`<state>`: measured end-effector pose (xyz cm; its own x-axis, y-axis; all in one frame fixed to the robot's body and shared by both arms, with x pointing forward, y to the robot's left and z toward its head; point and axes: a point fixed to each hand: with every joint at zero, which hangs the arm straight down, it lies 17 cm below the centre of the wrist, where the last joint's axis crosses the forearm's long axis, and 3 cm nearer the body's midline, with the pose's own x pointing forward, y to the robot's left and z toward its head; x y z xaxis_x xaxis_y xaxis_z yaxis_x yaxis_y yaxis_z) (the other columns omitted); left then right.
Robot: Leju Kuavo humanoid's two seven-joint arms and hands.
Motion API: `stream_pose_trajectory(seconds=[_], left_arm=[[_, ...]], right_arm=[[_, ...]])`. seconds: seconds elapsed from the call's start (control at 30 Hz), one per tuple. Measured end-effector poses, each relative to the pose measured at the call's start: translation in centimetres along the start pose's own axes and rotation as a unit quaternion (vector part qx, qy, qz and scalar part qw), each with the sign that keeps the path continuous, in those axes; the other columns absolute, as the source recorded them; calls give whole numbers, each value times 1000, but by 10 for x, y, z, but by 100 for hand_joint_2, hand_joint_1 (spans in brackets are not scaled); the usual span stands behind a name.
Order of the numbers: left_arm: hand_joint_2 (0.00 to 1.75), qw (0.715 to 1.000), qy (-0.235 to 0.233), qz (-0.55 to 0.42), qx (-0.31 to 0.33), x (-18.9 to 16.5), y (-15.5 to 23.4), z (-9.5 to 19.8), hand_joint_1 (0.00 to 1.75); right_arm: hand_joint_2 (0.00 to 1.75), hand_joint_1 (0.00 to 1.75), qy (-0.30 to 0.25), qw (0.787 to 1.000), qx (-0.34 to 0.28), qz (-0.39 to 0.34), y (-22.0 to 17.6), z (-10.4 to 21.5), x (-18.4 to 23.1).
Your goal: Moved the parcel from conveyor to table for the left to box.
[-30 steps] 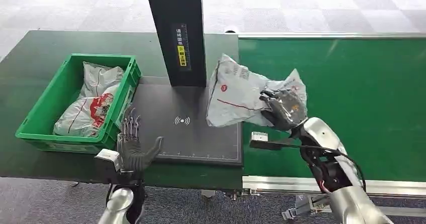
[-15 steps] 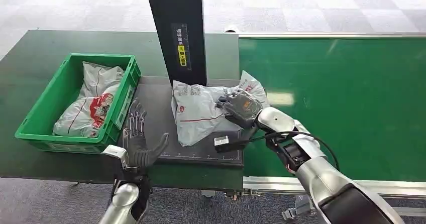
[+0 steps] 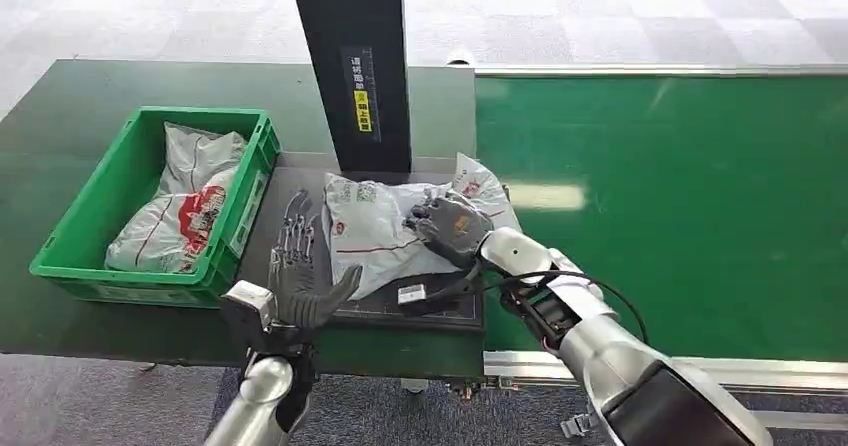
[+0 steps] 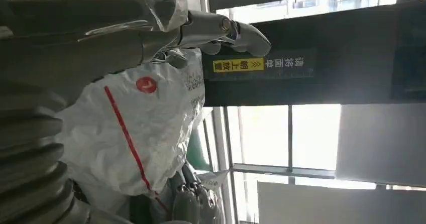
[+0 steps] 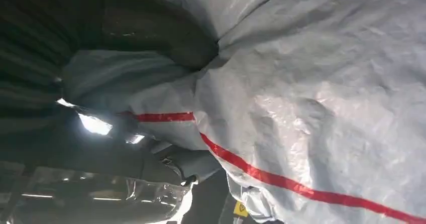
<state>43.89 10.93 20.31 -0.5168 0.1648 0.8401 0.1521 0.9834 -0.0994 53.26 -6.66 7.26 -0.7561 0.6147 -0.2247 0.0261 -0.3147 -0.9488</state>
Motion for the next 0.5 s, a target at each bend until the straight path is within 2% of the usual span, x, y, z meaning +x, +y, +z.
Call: stream_pose_trajectory(seconds=[0.03, 0.07, 0.2, 0.5], left_arm=[[175, 1000, 0, 1, -3, 0, -2, 0, 0], [175, 1000, 1, 3, -4, 0, -3, -1, 0], [175, 1000, 4, 12, -16, -3, -14, -3, 0], [175, 999, 12, 19, -29, -8, -28, -3, 0]], right_arm=[[175, 3, 2, 1000, -1, -2, 0, -1, 2], [175, 0, 6, 1000, 0, -3, 0, -2, 2], [175, 0, 35, 999, 2, -23, 0, -5, -1], [175, 0, 51, 998, 10, -45, 3, -6, -2]])
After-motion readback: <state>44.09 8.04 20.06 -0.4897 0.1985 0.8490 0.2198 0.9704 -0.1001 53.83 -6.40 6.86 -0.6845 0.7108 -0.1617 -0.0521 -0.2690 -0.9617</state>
